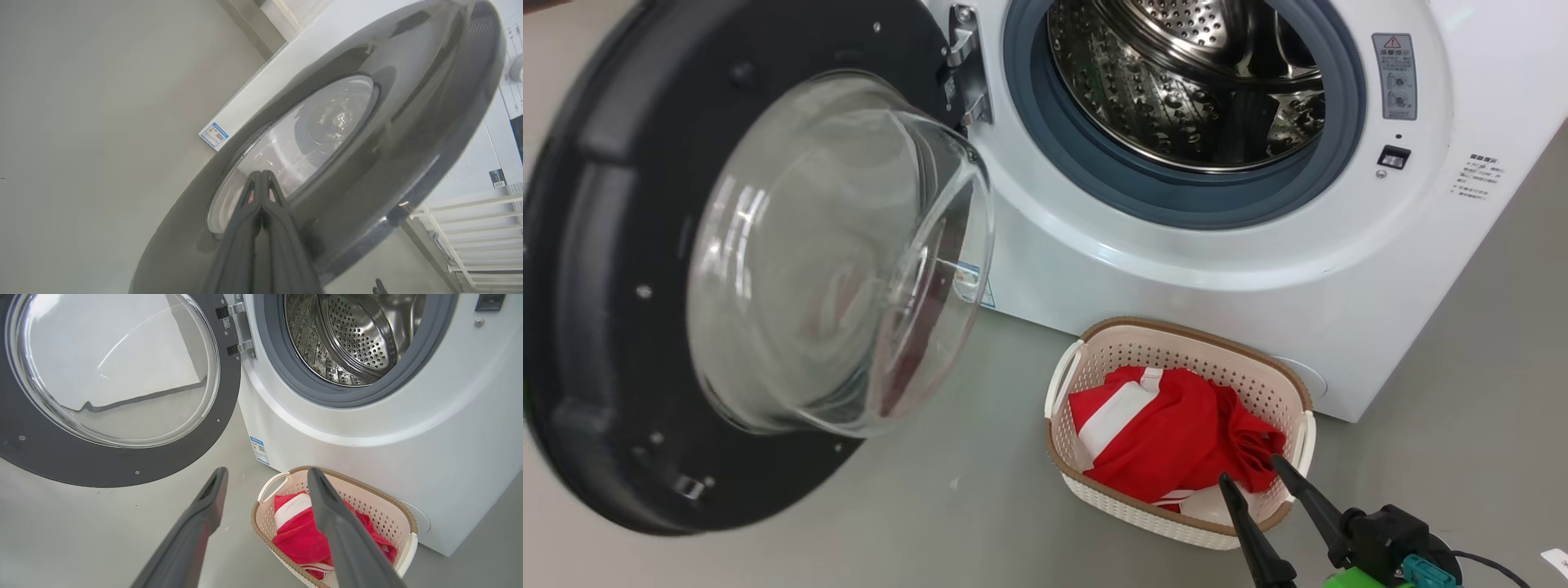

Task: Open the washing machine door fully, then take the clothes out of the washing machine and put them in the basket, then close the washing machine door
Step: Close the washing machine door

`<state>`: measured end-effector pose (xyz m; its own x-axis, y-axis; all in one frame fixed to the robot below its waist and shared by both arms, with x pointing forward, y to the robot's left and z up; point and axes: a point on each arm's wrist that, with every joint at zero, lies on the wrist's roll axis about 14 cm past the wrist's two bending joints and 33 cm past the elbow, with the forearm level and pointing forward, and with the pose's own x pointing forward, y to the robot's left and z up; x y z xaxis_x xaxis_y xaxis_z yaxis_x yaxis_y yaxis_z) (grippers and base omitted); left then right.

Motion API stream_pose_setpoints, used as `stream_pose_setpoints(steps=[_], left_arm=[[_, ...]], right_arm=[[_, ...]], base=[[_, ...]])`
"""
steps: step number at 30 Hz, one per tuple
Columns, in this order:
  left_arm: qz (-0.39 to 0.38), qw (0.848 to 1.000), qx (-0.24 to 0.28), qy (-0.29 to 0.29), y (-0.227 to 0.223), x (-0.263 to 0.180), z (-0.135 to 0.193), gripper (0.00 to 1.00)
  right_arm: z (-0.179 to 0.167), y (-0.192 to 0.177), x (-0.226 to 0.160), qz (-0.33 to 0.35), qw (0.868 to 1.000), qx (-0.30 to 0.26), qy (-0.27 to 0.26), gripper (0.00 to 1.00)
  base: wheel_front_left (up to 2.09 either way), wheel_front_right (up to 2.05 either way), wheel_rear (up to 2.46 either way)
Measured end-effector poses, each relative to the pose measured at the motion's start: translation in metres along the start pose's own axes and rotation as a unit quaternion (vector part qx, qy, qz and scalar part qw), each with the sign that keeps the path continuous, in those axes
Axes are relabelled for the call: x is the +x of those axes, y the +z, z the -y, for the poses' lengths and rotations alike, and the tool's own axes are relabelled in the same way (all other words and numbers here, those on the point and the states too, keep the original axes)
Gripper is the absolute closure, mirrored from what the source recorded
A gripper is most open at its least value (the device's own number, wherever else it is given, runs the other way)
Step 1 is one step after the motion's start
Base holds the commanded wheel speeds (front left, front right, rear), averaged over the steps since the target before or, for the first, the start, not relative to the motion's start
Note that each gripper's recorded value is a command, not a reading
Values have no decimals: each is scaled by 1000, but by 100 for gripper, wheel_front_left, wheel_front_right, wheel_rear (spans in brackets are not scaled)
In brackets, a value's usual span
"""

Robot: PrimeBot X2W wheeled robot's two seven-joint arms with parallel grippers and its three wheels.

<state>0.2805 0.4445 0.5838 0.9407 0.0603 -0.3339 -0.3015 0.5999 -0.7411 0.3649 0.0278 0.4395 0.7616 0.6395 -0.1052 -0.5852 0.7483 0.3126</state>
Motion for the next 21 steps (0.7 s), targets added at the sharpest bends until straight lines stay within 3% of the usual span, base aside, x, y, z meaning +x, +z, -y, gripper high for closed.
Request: stream_pose_setpoints(steps=[21], left_arm=[[-107, 988, 57, -99, -52, 11, 59, 100]], right_arm=[[14, 12, -10, 20, 999, 0, -30, 0]], base=[[0, 0, 0]])
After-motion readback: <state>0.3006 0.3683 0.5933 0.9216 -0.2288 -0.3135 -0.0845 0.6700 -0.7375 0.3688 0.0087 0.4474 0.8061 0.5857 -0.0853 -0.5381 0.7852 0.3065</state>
